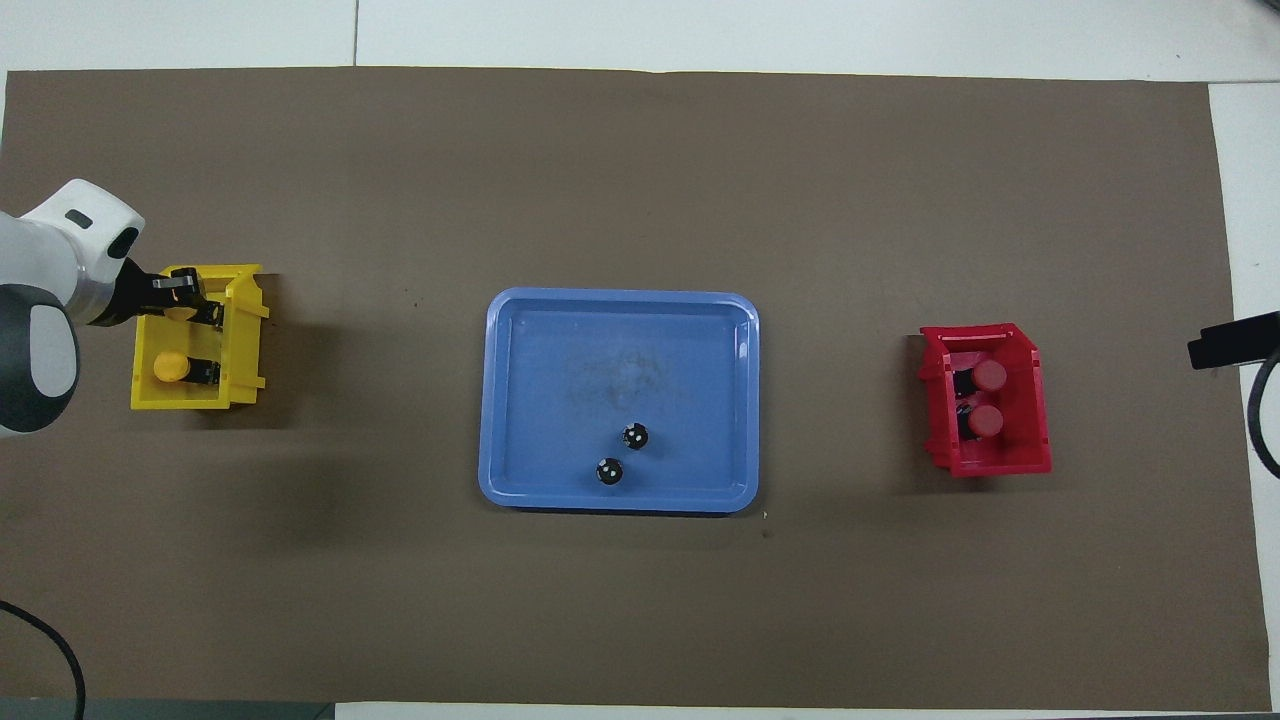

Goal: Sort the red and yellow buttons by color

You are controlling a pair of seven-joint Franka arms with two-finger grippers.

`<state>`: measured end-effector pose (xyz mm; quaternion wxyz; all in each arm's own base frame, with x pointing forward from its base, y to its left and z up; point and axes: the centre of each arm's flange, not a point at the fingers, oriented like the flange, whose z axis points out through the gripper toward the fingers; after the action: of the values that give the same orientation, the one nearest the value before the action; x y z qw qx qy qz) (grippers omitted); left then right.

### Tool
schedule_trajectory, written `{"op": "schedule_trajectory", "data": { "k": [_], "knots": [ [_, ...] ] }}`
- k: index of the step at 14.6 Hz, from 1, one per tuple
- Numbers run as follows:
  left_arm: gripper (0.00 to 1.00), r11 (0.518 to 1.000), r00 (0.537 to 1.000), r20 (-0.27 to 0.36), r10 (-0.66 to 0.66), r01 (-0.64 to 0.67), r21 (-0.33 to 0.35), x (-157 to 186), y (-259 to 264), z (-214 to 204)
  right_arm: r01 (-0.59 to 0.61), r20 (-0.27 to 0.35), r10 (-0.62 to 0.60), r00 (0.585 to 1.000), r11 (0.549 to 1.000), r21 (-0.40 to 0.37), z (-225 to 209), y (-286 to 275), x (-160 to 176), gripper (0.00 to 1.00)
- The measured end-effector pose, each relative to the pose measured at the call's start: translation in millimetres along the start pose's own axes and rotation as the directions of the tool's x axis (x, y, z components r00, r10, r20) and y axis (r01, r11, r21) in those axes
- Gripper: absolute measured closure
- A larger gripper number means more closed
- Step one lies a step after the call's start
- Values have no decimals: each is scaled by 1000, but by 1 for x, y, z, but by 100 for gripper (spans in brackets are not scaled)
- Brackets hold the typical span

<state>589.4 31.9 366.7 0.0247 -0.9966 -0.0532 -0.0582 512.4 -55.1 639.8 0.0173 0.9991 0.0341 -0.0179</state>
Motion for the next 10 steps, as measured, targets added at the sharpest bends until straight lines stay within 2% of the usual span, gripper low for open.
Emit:
{"op": "schedule_trajectory", "data": {
  "k": [2,3,5,7,8,10],
  "knots": [
    [59,1000,1000,-5,-1,1,0,-1,0,4,-8,2,8,1000,1000,0,0,2,6,0],
    [53,1000,1000,-3,-1,1,0,0,-1,2,-24,6,24,1000,1000,1,3,3,8,0],
    [33,1000,1000,21,-1,1,3,7,-1,-12,-44,15,44,999,999,2,8,2,12,0],
    [10,1000,998,61,3,-4,6,19,1,-44,-48,17,48,999,999,2,9,2,12,0],
    [1,1000,996,91,18,-18,6,23,6,-65,-49,16,49,999,999,2,8,2,12,0],
    [0,995,987,133,95,-95,-3,25,28,-107,-48,14,48,999,999,1,7,1,12,0]
  ]
}}
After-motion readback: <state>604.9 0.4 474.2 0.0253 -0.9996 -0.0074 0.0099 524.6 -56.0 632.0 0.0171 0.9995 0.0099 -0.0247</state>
